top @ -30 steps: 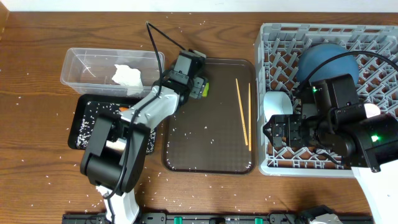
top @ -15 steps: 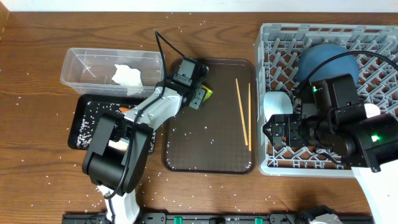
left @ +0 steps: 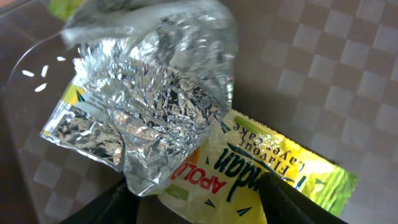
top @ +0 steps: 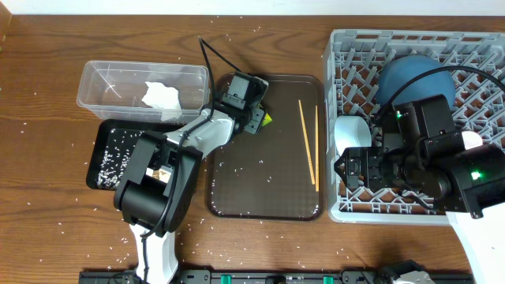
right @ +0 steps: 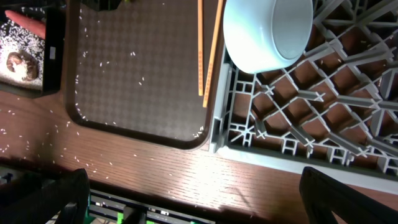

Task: Sort waste into correct bins and load items into the dishwasher rack
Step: 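Carry the yellow wrapper with the left gripper into the clear bin and release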

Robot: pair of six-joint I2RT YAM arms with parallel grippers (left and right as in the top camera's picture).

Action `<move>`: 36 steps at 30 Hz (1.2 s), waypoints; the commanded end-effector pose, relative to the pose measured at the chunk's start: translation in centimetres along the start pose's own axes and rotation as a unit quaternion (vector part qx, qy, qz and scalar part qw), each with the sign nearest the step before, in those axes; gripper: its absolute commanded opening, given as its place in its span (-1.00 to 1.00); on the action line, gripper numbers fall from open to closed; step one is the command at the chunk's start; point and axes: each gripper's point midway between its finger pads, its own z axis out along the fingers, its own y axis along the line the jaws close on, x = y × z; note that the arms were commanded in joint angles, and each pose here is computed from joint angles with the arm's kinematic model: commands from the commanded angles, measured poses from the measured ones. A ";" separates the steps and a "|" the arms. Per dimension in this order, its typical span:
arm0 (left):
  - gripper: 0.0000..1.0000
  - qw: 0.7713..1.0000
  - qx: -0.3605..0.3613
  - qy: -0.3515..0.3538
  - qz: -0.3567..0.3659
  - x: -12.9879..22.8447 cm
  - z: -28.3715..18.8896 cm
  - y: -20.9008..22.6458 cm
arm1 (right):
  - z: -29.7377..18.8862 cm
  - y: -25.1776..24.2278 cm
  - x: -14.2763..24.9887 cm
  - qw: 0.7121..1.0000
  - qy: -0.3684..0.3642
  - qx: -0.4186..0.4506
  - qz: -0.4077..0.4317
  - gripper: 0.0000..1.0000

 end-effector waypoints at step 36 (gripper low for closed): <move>-0.07 0.971 -0.193 -0.030 -0.140 0.8 -12.9 19.2 | -0.3 -0.2 -0.1 1.000 -0.008 0.004 0.002 0.99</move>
